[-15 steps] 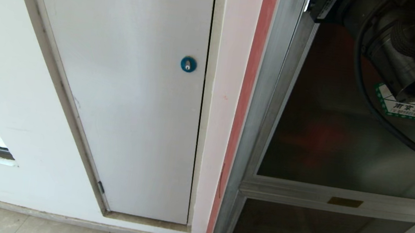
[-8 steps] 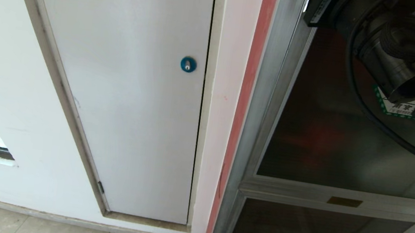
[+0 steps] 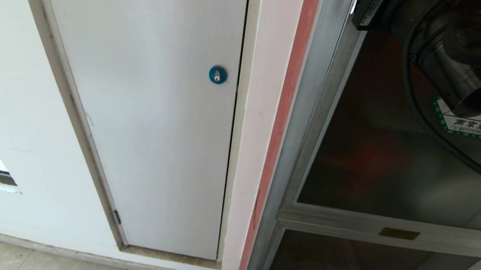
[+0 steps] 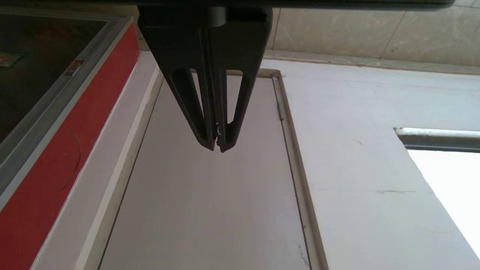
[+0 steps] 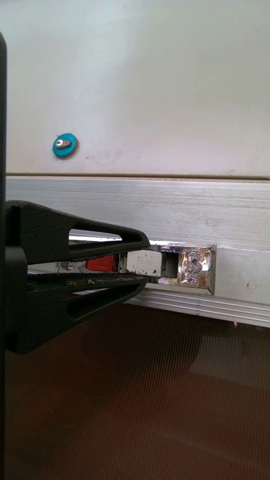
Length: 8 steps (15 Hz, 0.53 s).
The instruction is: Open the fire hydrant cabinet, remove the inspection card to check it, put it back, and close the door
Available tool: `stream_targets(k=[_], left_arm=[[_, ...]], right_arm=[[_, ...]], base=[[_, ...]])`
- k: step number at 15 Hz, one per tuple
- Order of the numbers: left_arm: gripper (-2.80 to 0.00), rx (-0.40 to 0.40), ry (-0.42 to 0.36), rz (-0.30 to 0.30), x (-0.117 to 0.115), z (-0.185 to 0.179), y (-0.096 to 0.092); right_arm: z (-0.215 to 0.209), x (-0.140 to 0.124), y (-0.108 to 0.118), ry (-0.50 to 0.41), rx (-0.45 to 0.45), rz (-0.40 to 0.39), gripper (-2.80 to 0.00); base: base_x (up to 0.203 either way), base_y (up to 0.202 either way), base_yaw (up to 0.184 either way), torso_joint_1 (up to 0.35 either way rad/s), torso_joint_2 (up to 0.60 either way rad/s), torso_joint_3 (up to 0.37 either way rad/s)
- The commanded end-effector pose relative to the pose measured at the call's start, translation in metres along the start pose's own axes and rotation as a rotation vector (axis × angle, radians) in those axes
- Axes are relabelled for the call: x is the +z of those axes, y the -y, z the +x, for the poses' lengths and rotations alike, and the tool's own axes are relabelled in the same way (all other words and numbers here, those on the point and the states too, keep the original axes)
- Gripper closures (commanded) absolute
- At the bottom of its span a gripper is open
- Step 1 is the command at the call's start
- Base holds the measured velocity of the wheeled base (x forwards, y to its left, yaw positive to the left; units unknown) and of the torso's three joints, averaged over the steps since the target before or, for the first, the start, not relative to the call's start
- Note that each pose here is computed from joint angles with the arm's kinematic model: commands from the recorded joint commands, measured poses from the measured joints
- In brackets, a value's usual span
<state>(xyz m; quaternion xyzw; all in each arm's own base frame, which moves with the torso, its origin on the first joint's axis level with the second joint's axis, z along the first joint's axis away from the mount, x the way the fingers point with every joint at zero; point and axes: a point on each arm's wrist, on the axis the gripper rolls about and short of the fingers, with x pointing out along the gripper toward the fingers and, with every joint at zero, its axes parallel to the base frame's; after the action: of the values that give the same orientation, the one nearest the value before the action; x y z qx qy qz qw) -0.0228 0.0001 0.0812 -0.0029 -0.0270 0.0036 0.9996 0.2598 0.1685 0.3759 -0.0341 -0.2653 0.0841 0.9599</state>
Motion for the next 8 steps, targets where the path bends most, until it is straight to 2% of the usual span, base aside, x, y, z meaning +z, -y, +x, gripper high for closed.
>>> stream_targets(k=[1,8], left_arm=[[0.00,0.000,-0.020,0.000,-0.005,0.001,0.000],[0.00,0.000,-0.020,0.000,-0.005,0.001,0.000]], right_arm=[[-0.002,0.003,0.001,0.010,-0.003,0.002,0.00],[-0.010,0.019,0.000,0.036,0.010,0.026,0.00]], base=[[0.000,0.000,0.000,0.000,0.00,0.000],[0.000,0.000,0.000,0.000,0.00,0.000]])
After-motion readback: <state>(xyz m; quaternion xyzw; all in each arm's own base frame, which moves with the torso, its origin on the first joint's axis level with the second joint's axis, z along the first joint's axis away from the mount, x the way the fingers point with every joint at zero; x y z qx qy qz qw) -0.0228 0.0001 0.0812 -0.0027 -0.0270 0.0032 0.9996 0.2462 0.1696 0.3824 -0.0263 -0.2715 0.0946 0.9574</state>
